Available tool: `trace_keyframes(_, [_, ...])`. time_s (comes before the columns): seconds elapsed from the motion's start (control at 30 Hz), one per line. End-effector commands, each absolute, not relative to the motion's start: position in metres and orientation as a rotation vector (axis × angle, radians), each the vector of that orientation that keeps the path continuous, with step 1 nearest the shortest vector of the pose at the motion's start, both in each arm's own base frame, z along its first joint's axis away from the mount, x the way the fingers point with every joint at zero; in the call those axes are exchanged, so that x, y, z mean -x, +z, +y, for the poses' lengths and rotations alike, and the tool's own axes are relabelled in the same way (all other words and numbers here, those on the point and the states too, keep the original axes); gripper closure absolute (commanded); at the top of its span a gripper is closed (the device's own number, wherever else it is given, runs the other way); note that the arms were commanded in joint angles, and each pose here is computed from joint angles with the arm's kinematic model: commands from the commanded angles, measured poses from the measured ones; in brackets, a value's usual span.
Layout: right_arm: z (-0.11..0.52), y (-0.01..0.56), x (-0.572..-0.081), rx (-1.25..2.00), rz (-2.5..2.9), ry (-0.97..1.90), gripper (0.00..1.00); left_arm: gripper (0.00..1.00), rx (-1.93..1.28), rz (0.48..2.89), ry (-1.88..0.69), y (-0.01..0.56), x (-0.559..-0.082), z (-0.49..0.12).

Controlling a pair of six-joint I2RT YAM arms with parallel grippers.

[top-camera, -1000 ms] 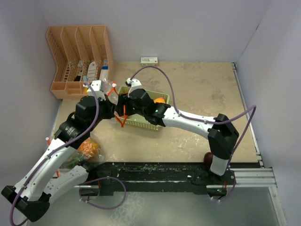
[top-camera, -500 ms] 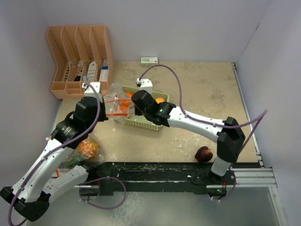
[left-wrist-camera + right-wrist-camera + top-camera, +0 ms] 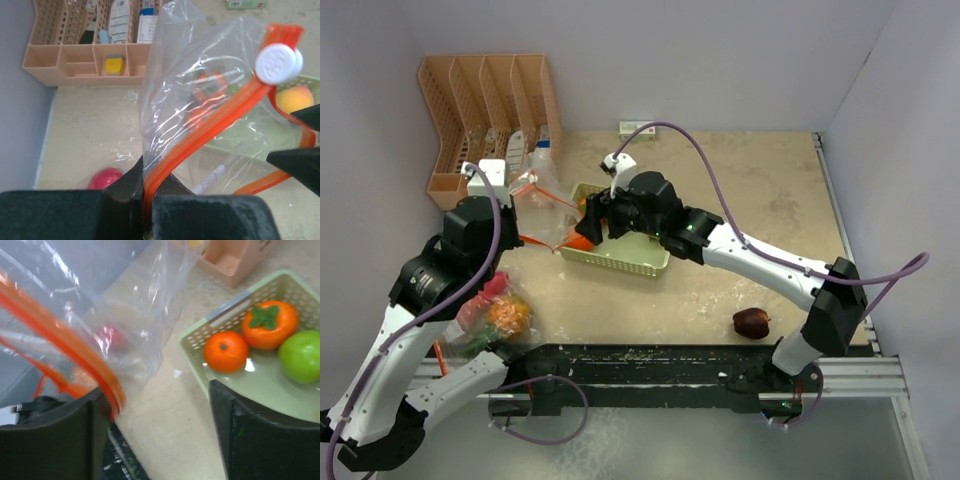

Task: Place the food in the zip-top bag and seal the zipper
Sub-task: Pick up the fake fruit from the center of the board.

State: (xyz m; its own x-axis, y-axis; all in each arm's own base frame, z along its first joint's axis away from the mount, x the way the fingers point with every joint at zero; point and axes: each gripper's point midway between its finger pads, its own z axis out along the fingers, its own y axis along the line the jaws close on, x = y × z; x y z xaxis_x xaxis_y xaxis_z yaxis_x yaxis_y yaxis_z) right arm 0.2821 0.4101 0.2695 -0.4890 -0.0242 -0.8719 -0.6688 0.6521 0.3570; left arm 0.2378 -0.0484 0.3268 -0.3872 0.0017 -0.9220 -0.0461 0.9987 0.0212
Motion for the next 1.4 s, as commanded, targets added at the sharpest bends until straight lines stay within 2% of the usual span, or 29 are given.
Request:
trace_keyframes(0.0, [0.428, 0.317, -0.25, 0.724, 1.74, 1.106, 0.06, 1.0, 0.02, 1.969, 0.171, 0.341, -0.228, -0.026])
trace_keyframes(0.03, [0.424, 0.327, -0.243, 0.729, 1.712, 1.129, 0.0, 1.0, 0.019, 1.973, 0.196, 0.338, -0.227, -0.022])
trace_keyframes(0.2, [0.397, 0.348, -0.218, 0.705, 1.689, 1.179, 0.01, 1.0, -0.002, 2.028, 0.23, 0.312, -0.231, -0.025])
trace_keyframes(0.3, [0.37, 0.348, -0.222, 0.555, 1.783, 1.109, 0.0, 1.0, -0.021, 2.078, 0.234, 0.291, -0.234, -0.031])
trace_keyframes(0.5, [0.249, 0.254, -0.243, 0.047, 2.285, 0.434, 0.0, 1.0, -0.06, 2.125, 0.131, 0.265, -0.238, -0.052])
trace_keyframes(0.63, [0.177, 0.201, -0.219, -0.271, 2.5, 0.096, 0.0, 1.0, -0.072, 2.109, 0.066, 0.264, -0.237, -0.06])
trace_keyframes(0.8, [0.117, 0.162, -0.181, -0.572, 2.627, -0.192, 0.0, 1.0, -0.075, 2.053, 0.008, 0.274, -0.233, -0.062])
trace_keyframes(1.03, [0.071, 0.137, -0.167, -0.952, 2.552, -0.196, 0.01, 1.0, -0.114, 2.011, -0.13, 0.28, -0.228, -0.079])
trace_keyframes(1.13, [0.057, 0.115, -0.148, -1.09, 2.589, -0.286, 0.01, 1.0, -0.126, 2.011, -0.158, 0.28, -0.227, -0.083])
trace_keyframes(1.37, [0.054, 0.074, -0.14, -1.192, 2.72, -0.345, 0.0, 1.0, -0.127, 1.988, -0.226, 0.278, -0.225, -0.091])
